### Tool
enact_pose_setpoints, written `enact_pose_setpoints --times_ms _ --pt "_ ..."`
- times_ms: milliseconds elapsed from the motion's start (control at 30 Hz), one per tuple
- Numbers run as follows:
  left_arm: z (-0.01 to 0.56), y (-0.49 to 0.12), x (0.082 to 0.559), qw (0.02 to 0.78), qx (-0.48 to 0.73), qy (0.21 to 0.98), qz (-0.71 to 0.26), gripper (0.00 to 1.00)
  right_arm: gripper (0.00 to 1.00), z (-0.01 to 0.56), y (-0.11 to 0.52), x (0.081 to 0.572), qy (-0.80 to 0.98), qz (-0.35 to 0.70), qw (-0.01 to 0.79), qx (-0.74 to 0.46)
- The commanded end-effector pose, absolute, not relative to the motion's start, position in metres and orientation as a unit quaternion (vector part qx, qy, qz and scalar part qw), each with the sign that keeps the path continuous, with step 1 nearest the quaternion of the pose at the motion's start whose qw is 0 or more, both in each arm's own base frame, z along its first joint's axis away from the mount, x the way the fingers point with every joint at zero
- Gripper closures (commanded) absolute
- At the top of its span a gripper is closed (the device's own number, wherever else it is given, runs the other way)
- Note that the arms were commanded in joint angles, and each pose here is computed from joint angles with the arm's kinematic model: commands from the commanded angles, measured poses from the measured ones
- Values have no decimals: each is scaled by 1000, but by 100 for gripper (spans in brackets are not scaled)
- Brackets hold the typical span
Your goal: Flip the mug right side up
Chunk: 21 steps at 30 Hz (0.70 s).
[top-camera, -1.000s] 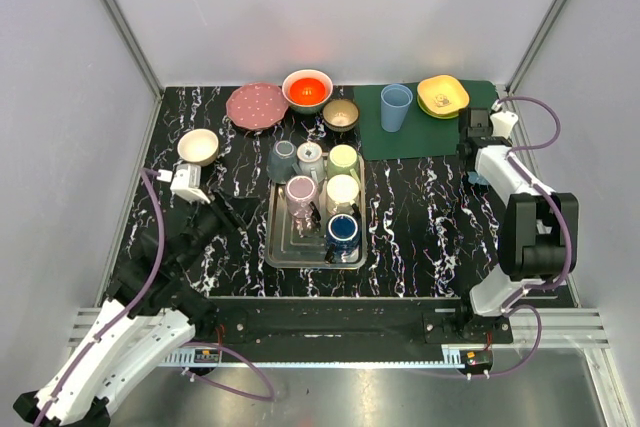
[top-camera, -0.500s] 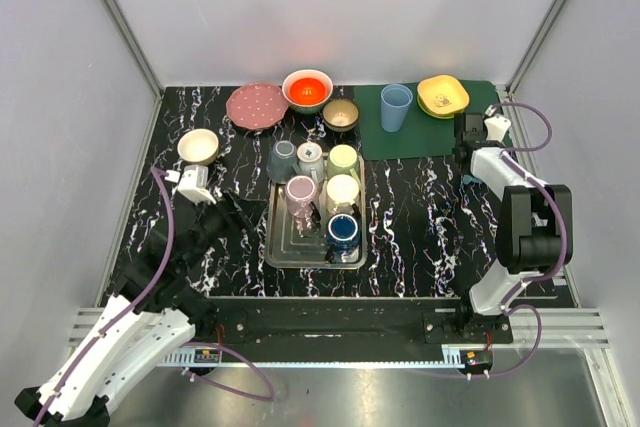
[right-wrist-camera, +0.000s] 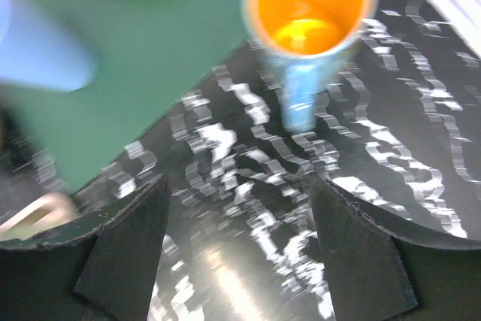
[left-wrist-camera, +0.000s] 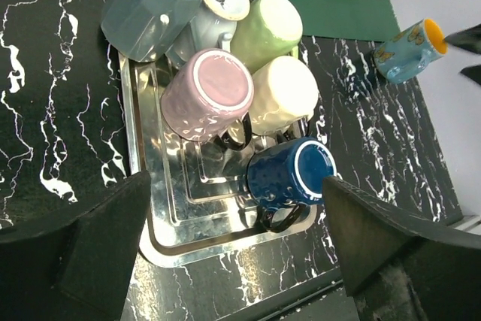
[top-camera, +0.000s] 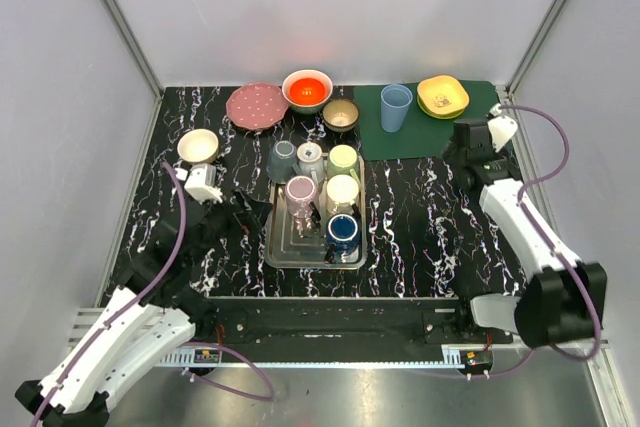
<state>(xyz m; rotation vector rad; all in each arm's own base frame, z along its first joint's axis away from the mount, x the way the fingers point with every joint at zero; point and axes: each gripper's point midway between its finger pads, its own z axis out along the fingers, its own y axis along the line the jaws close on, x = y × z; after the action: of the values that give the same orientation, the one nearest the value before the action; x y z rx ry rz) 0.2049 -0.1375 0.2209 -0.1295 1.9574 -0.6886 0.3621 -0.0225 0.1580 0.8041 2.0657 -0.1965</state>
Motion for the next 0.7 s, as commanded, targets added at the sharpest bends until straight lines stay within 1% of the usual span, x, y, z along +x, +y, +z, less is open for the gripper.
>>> enact_pose_setpoints --times_ms 0,33,100,167,200,267,300,367,433,567,667 --pt "231 -156 207 495 -11 813 -307 1 20 226 56 355 822 56 501 265" --pt "228 -163 206 487 -2 813 -318 1 20 235 92 347 831 112 498 221" --pt "218 -184 203 457 19 820 -344 1 19 232 122 333 840 150 486 188" --pt "204 -205 197 429 44 832 -349 1 20 230 158 314 847 205 470 139" --pt "198 -211 195 422 54 836 -347 1 20 219 165 307 853 216 458 128" --pt "184 -235 183 398 93 843 -351 3 20 216 185 289 855 252 443 99" --pt "179 -240 181 399 102 844 -343 3 20 205 186 282 859 253 436 95" --pt "172 -261 166 394 154 840 -341 1 19 209 185 274 849 264 448 92" --pt "164 -265 166 395 170 848 -310 1 18 203 184 265 846 275 449 82" --pt "133 -280 169 343 217 881 -243 1 18 194 183 256 858 269 434 62" --pt "118 -293 170 326 232 883 -244 1 18 191 182 249 859 274 428 61"
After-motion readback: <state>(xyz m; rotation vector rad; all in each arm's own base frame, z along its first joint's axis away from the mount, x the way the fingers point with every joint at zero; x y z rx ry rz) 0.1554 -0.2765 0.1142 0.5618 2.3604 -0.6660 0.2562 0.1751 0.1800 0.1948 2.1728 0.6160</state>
